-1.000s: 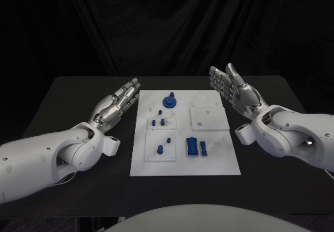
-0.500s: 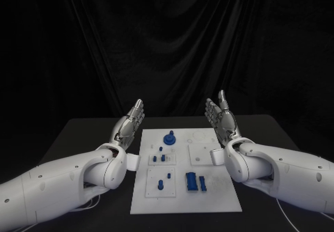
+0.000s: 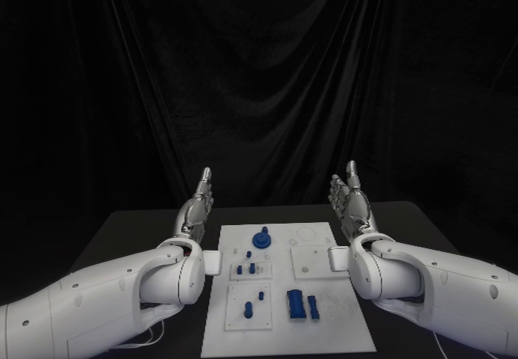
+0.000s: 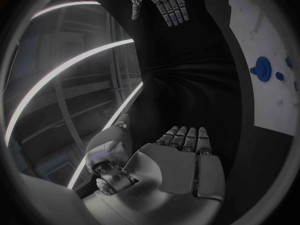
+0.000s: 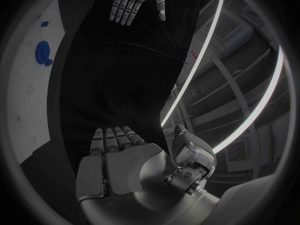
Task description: Assemble the parts on the task board
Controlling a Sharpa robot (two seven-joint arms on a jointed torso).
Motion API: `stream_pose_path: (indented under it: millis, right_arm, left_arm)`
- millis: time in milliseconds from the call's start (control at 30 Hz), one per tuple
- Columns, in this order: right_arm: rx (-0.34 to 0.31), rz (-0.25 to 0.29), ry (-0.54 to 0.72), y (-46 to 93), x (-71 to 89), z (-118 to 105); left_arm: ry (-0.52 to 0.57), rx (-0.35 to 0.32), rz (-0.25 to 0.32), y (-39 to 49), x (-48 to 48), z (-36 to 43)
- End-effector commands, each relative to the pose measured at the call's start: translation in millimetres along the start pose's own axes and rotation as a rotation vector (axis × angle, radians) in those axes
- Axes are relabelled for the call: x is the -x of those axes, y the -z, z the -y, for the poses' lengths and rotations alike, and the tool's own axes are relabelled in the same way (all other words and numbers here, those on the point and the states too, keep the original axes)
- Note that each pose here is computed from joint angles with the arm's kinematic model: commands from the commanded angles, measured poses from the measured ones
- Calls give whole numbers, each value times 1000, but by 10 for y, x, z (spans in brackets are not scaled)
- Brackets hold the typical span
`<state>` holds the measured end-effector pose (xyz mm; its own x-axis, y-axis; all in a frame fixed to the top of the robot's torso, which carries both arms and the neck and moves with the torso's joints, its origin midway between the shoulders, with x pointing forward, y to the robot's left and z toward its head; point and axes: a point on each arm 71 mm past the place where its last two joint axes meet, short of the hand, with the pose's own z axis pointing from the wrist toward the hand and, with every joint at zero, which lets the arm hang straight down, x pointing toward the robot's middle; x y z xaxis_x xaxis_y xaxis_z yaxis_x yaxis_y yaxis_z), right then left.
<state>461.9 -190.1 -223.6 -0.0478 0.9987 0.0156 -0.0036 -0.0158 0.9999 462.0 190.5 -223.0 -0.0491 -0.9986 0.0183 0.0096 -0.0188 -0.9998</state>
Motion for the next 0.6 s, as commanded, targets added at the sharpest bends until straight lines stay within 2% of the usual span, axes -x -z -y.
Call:
stream_pose_path:
  millis: [33, 600]
  right_arm:
    - [-5, 31, 6, 3, 23, 6]
    - [-5, 31, 6, 3, 23, 6]
  left_arm:
    - [-8, 11, 32, 4, 19, -11]
    - [-8, 11, 32, 4, 19, -11]
